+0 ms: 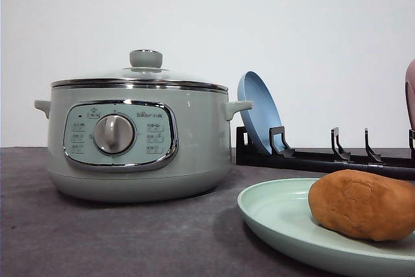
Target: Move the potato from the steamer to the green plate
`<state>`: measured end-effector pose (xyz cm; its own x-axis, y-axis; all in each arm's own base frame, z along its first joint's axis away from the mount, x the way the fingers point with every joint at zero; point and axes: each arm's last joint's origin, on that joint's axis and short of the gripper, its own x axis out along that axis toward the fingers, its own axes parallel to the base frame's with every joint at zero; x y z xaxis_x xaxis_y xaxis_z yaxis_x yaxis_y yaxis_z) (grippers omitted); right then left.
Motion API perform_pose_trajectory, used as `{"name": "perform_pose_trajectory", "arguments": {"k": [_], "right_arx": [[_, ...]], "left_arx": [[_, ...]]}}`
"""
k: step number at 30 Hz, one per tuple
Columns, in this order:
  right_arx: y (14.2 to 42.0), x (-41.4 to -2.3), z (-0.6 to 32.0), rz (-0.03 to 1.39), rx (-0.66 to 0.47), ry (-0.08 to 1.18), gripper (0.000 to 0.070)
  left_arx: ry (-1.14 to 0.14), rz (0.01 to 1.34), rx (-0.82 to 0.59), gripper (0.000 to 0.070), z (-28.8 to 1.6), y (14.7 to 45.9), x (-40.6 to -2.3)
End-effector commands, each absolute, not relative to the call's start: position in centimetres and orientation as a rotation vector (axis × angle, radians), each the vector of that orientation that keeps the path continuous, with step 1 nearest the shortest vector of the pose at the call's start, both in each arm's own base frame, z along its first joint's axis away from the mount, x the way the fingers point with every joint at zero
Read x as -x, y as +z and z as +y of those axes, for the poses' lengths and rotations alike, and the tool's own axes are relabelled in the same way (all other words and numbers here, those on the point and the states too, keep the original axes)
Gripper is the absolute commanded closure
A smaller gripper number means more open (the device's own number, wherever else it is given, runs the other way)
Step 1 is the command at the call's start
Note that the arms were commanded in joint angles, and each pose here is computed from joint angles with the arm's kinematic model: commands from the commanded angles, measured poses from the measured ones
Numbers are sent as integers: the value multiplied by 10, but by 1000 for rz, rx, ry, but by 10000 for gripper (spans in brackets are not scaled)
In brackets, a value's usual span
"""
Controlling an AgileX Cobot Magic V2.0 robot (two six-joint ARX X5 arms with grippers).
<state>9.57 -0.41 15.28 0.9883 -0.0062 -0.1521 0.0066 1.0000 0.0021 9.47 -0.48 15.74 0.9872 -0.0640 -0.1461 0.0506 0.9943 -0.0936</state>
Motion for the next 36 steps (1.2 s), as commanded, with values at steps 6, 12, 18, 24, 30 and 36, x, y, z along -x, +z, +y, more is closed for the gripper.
{"name": "perform_pose_trajectory", "arguments": {"k": [6,12,18,24,30,36], "right_arx": [[152,-96,-4,148,11,-3,685],[152,-96,-4,148,11,-3,685],[152,-96,-4,148,11,2,685],[152,-96,-4,148,11,0,685],[152,-96,-4,148,11,-1,685],[152,-96,-4,148,11,-1,685]], "left_arx": [[-53,154,79,683,-5,152,-96],[-53,154,79,683,-5,152,-96],[-53,154,79,683,-5,152,-96],[-53,154,79,683,-5,152,-96],[-53,154,79,683,-5,152,-96],[-53,154,79,683,-5,152,-96]]}}
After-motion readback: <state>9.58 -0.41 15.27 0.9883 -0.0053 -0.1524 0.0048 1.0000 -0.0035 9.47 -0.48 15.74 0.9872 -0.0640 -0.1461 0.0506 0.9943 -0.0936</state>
